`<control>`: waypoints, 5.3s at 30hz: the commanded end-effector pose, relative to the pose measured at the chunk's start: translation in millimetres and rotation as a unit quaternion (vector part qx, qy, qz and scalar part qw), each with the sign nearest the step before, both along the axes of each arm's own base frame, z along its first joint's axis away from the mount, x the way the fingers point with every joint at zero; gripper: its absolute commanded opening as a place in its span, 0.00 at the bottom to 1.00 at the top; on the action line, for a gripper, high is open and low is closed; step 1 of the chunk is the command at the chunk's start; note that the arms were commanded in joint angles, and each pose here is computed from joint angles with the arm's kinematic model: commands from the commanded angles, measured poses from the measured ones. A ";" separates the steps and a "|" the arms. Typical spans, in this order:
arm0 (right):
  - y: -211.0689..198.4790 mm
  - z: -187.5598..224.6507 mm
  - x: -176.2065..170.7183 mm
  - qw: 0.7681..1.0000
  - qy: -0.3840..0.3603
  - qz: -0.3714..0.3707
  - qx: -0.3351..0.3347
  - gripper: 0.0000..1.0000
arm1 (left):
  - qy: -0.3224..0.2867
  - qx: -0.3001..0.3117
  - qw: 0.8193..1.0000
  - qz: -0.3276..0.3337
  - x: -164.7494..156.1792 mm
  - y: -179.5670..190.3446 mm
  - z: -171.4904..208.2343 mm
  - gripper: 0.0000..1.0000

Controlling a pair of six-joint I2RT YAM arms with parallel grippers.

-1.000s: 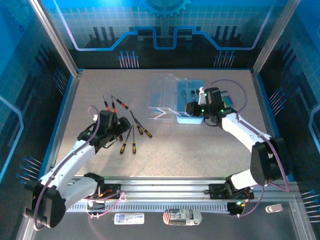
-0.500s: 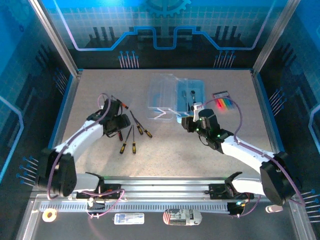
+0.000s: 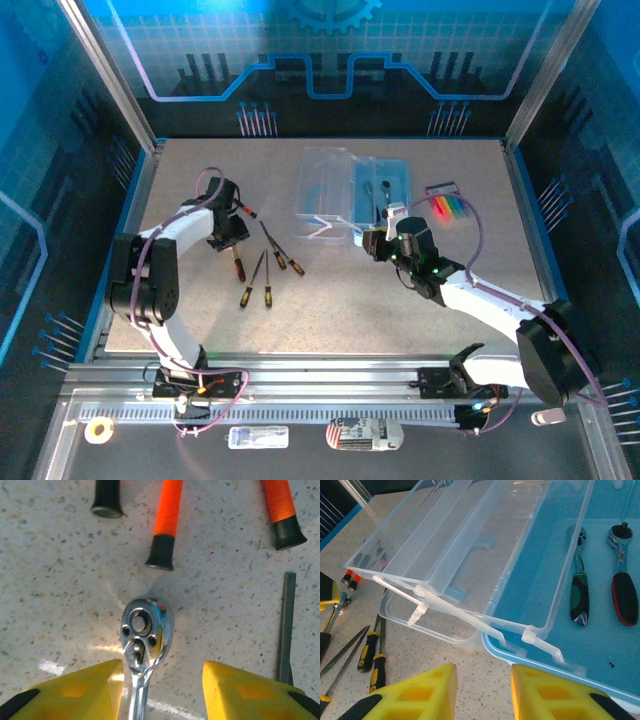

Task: Pack the tool kit

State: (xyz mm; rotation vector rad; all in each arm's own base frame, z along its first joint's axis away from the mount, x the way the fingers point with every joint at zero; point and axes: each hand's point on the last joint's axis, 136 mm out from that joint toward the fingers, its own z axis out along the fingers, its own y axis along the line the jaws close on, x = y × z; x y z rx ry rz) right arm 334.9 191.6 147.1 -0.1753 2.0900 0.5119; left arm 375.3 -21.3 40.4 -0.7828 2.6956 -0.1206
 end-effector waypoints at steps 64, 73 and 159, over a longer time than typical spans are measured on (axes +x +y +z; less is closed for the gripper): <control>76.4 39.2 -37.8 0.975 -0.060 0.191 0.094 0.50 | -0.172 -0.129 0.975 -0.056 -42.9 -96.5 101.1 0.05; 134.4 29.7 -71.6 0.949 -0.046 0.300 0.082 0.54 | -0.223 -0.159 0.958 -0.079 -34.3 -149.0 119.3 0.03; 113.6 48.3 -25.3 0.976 0.019 0.199 0.081 0.11 | -0.238 -0.062 0.966 0.077 -146.5 -22.9 83.8 0.99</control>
